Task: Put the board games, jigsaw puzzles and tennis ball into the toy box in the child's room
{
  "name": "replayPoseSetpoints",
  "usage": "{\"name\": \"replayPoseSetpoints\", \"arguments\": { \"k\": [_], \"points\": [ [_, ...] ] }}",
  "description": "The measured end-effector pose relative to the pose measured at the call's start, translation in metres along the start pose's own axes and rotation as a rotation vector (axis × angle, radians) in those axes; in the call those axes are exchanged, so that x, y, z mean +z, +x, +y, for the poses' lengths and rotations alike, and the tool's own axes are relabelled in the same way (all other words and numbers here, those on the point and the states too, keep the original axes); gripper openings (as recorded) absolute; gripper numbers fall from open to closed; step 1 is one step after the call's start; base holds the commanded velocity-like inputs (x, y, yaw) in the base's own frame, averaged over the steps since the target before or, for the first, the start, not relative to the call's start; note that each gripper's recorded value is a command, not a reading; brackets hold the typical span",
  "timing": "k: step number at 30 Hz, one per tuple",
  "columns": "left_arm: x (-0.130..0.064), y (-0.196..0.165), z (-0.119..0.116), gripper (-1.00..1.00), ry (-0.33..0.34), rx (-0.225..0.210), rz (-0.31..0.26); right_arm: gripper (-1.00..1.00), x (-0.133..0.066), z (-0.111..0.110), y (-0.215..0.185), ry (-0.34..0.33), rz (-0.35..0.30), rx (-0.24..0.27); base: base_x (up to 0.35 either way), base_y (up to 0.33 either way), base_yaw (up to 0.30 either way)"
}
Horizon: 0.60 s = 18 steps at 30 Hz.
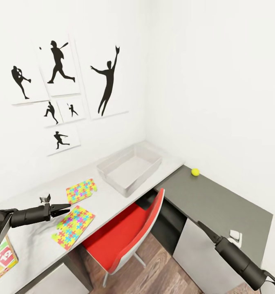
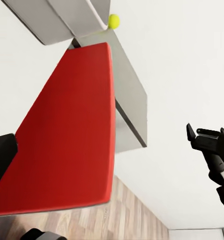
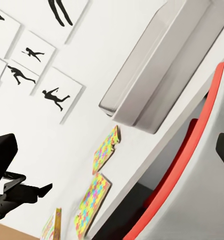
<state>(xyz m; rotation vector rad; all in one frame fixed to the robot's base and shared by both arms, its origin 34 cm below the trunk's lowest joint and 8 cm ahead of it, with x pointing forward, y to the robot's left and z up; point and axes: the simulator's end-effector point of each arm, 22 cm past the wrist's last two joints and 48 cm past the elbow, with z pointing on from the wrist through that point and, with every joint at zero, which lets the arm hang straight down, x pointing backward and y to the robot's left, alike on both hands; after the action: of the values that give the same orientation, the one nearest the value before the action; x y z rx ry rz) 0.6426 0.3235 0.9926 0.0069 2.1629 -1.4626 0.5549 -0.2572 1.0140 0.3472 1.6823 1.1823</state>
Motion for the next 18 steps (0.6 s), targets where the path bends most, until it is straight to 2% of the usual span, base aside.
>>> {"name": "replayPoseSetpoints", "arguments": {
  "k": [6,18],
  "points": [
    [-0.001,-0.002,-0.004,1.0,0.003,0.008,-0.004,1.0,0.0,0.003,-0.002,-0.006,-0.004,-0.004,-0.143,0.0,-0.104],
    [-0.003,-0.006,-0.012,1.0,0.009,0.023,-0.011,1.0,-0.001,0.01,-0.007,-0.02,-0.012,-0.013,-0.304,0.005,-0.184]
  ]
}}
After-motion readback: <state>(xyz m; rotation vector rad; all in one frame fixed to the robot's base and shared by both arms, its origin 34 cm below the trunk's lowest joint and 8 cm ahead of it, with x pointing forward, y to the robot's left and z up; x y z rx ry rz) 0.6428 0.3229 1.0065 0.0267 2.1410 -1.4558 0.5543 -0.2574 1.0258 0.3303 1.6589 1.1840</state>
